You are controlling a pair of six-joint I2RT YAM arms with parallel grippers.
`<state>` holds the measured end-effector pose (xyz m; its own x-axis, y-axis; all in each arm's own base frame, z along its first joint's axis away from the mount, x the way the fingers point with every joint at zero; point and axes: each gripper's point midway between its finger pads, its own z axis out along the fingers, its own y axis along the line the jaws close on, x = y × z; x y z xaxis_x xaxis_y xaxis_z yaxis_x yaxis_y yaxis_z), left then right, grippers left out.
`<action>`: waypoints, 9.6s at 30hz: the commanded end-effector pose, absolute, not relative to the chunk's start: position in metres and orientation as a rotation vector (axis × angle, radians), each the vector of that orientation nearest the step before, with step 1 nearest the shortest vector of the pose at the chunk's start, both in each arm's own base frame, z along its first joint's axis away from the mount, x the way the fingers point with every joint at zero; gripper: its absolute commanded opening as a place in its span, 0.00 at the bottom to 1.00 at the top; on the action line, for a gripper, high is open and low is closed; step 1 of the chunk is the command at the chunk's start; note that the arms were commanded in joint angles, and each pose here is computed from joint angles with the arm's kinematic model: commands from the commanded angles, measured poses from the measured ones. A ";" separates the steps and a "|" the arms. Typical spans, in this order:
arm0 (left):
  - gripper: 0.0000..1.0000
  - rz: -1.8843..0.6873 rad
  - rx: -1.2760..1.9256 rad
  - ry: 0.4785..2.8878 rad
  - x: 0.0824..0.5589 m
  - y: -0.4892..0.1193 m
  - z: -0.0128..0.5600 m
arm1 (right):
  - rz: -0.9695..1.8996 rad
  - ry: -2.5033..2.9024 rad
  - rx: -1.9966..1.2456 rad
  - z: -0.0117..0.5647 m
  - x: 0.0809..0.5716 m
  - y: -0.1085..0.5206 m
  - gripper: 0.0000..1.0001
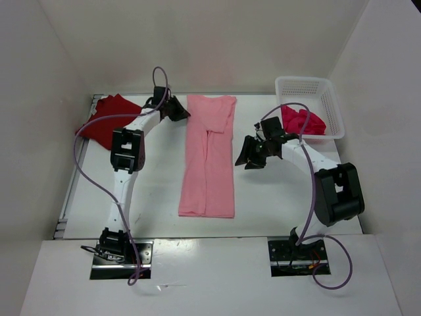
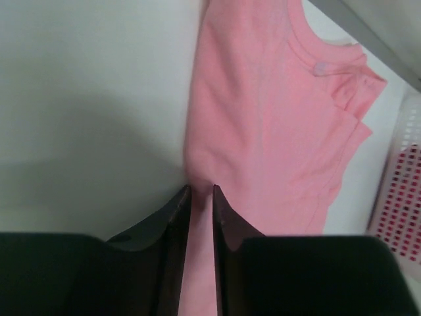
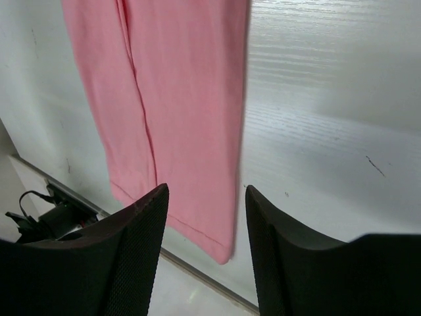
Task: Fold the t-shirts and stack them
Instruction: Rotate the tshirt 90 degrees, then grab the bottom of the folded rectangular tshirt with both arms, then fold the folded rectangular tshirt in 1/3 of the way, then grab one side of the 2/3 rectangular tshirt with both arms
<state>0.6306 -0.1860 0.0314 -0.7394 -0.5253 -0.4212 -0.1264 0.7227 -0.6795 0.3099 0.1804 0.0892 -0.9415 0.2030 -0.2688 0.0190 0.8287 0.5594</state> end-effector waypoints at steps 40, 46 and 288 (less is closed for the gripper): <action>0.58 -0.939 -0.492 2.974 0.170 -0.180 0.010 | 0.738 2.951 0.461 0.013 0.153 0.214 0.43; 0.40 -0.932 -0.487 2.988 0.173 -0.180 0.009 | 0.796 2.953 0.443 0.014 0.152 0.223 0.38; 0.31 -1.026 -0.367 2.782 0.272 -0.207 0.026 | 0.688 2.771 0.362 0.021 0.272 0.207 0.29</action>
<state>0.2635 -0.2011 0.0228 -0.9558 -0.2917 -0.0355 -0.2039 0.7453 -0.6348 0.2531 0.2021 0.0150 -0.9453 0.2960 -0.1371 0.2016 0.8606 0.4677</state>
